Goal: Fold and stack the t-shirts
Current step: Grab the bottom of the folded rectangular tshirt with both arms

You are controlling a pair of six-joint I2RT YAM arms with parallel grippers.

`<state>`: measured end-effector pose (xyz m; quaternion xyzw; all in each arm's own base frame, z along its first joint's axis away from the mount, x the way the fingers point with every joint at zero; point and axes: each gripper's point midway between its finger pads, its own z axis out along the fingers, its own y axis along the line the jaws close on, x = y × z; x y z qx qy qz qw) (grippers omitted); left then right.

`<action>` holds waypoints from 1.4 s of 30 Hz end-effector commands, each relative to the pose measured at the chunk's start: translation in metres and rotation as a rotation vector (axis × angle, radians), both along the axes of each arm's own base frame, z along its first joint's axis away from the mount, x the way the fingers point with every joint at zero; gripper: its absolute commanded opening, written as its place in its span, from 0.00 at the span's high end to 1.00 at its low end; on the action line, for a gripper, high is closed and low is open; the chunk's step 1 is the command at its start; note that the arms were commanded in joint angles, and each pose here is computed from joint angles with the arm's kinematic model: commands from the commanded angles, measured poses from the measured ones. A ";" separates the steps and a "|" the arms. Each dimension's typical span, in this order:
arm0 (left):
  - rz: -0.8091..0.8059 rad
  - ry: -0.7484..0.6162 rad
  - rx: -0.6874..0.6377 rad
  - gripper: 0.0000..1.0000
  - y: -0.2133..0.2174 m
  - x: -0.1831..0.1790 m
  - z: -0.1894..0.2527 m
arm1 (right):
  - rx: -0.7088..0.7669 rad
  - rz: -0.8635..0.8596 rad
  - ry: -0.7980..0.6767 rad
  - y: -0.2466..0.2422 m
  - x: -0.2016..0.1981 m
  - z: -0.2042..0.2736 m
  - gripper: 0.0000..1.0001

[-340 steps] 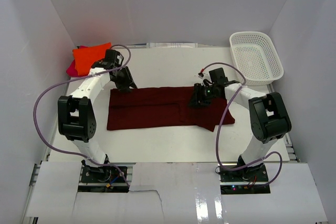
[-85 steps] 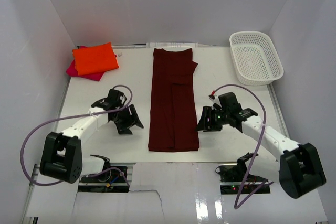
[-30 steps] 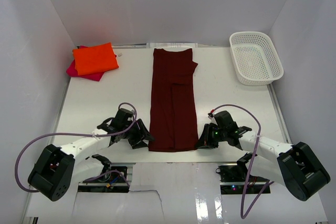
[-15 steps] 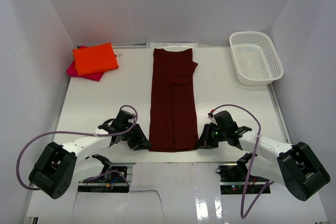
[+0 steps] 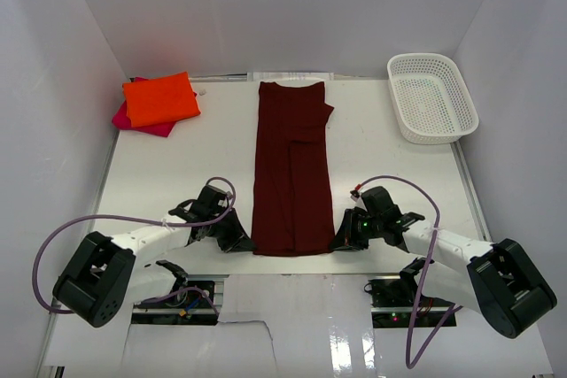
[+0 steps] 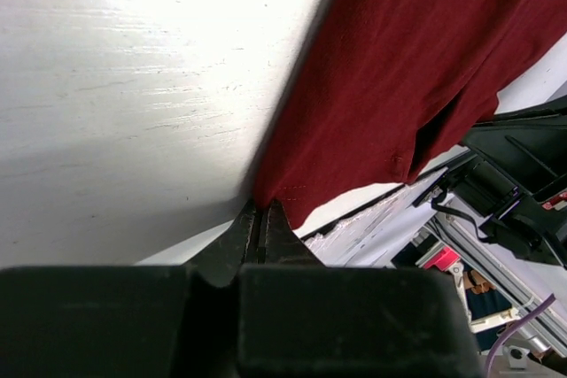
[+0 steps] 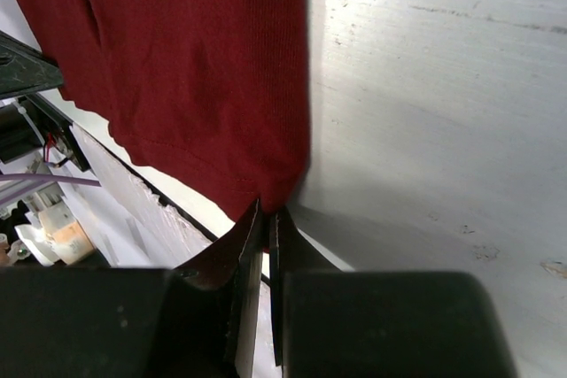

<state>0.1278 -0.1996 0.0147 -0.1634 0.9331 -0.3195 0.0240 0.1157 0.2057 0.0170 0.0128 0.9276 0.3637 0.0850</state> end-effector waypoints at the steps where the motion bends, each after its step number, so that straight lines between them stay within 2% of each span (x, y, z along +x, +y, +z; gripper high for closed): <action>1: -0.021 0.026 0.122 1.00 0.020 -0.011 -0.022 | -0.017 0.044 -0.013 0.000 0.001 0.005 0.92; 8: -0.045 -0.004 0.097 1.00 0.008 0.006 0.003 | 0.004 0.095 -0.053 0.010 0.011 0.037 0.92; 16: -0.023 -0.072 0.034 1.00 -0.012 0.035 0.054 | 0.065 0.121 -0.090 0.023 0.021 0.074 0.92; 28: 0.042 -0.127 0.041 1.00 -0.017 0.074 0.079 | 0.065 0.129 -0.134 0.025 0.053 0.093 0.92; 42: 0.090 -0.292 0.080 1.00 -0.016 0.170 0.128 | 0.012 0.136 -0.228 0.033 0.122 0.115 0.92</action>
